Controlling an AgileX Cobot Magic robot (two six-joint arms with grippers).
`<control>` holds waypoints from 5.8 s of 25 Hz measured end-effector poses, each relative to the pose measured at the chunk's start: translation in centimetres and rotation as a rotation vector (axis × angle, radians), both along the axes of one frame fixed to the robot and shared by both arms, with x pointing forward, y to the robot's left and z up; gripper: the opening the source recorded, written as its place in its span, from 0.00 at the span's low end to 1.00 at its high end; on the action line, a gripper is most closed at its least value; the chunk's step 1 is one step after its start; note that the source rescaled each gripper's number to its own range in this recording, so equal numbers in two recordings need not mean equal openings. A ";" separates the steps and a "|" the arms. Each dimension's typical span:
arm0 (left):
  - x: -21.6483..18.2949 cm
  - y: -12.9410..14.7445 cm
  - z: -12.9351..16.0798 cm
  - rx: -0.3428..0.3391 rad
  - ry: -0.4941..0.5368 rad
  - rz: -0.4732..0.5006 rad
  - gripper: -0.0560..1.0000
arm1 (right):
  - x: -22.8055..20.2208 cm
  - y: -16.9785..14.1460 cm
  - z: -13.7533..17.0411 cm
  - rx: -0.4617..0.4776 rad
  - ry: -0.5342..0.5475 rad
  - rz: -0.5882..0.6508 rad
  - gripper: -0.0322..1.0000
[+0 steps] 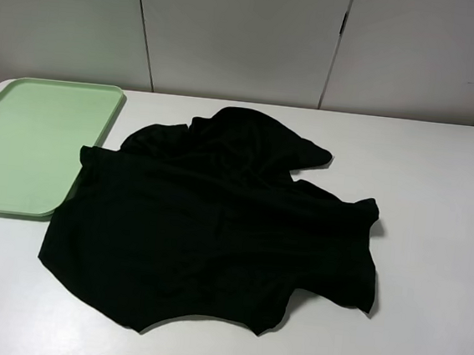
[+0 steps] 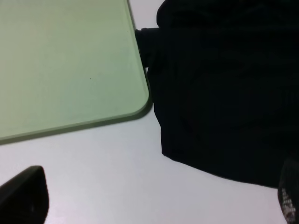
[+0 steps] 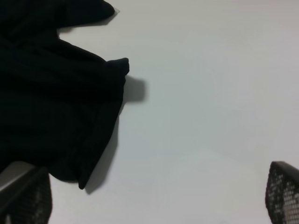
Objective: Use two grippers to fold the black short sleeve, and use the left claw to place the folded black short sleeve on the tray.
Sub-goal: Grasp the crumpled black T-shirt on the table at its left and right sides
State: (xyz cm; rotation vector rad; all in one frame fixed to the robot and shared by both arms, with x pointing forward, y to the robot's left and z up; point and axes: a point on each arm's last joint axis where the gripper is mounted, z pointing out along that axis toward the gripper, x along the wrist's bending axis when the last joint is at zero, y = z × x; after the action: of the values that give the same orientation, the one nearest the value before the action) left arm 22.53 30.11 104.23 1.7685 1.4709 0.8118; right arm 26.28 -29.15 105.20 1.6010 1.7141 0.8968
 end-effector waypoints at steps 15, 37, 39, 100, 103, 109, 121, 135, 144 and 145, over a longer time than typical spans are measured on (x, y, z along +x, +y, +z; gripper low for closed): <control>0.0 0.0 0.0 0.000 0.000 0.000 0.98 | 0.0 0.0 0.0 0.000 0.000 0.000 1.00; 0.0 0.0 0.0 0.000 0.001 0.000 0.98 | 0.0 -0.1 0.0 0.013 0.002 0.010 1.00; 0.0 0.0 0.0 0.000 0.001 0.000 0.98 | 0.0 -0.1 0.0 0.014 0.002 0.008 1.00; 18.3 -6.3 7.7 0.116 0.378 -0.538 0.95 | 18.4 3.9 4.7 -0.262 0.215 0.637 1.00; 19.7 -6.6 8.0 0.123 0.365 -0.549 0.95 | 19.9 4.0 3.4 -0.271 0.247 0.650 1.00; 22.2 -7.8 7.4 0.068 0.362 -0.590 0.95 | 22.3 4.2 0.1 -0.251 0.374 0.669 1.00; 24.5 -8.3 5.1 0.105 0.418 -0.645 0.95 | 26.5 3.9 -5.2 -0.483 0.389 0.838 1.00; 26.2 -8.3 4.0 0.191 0.365 -0.676 0.95 | 28.8 3.9 -11.1 -0.515 0.481 0.916 1.00; 27.1 -8.5 2.9 0.186 0.402 -0.675 0.95 | 29.1 4.0 -12.7 -0.510 0.502 0.937 1.00; 27.1 -8.5 2.9 0.186 0.400 -0.674 0.95 | 29.2 4.0 -12.9 -0.514 0.507 0.948 1.00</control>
State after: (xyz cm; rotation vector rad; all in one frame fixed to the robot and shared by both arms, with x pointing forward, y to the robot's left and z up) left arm 49.61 21.59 107.09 2.4653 0.9165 0.2546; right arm 55.45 -25.15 92.27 0.6455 2.8548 0.3490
